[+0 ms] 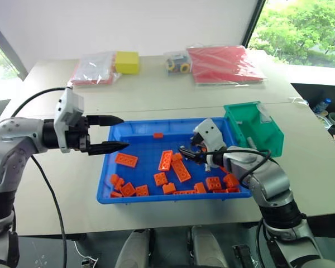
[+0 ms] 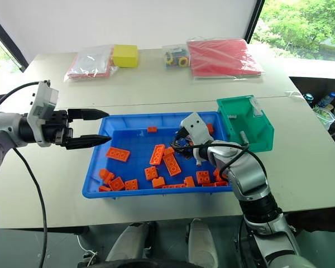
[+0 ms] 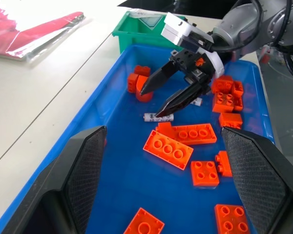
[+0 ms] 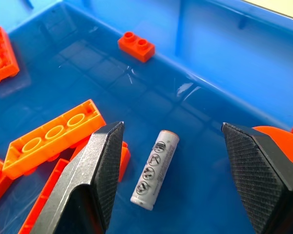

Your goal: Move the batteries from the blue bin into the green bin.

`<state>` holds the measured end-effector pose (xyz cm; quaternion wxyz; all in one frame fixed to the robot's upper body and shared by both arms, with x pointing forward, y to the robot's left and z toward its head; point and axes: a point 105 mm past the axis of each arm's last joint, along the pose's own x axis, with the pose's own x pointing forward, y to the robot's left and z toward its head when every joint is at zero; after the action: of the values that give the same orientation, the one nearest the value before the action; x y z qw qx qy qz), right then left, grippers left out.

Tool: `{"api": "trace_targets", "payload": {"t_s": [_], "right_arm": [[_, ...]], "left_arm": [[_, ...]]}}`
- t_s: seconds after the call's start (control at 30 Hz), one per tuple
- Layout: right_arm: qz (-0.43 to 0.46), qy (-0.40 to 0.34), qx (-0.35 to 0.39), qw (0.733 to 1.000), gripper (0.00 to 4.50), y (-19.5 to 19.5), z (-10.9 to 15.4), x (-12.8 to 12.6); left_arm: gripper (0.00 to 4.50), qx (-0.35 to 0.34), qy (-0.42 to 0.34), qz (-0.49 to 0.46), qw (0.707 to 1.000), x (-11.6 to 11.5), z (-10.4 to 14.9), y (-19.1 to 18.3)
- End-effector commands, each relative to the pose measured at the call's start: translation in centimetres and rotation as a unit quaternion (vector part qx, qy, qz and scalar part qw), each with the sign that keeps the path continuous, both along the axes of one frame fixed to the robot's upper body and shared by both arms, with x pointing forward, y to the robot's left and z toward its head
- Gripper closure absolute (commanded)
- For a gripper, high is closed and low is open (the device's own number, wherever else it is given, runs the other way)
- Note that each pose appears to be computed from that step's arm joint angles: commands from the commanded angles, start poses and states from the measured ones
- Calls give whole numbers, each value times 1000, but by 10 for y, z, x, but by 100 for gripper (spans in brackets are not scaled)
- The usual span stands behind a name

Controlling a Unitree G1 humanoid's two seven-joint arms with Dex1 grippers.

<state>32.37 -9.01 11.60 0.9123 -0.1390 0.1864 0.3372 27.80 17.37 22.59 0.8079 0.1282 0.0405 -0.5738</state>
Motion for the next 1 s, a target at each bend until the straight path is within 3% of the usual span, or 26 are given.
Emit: {"api": "trace_targets", "payload": {"t_s": [0.03,0.23,0.8,0.9,1.0], "right_arm": [[15,-34,-38,999,126,0,6,-3],[6,-62,-25,998,126,-4,28,4],[15,-8,-49,999,126,4,-16,1],[11,-7,-50,999,214,2,-18,3],[5,-6,-49,999,366,-1,-18,4]], "left_arm": [[59,1,-25,-1,1000,-3,11,1],[59,-1,-28,-1,1000,-2,11,1],[59,-2,-38,-3,999,2,12,0],[59,-2,-39,-3,999,2,13,0],[59,-3,-39,-3,999,3,13,0]]}}
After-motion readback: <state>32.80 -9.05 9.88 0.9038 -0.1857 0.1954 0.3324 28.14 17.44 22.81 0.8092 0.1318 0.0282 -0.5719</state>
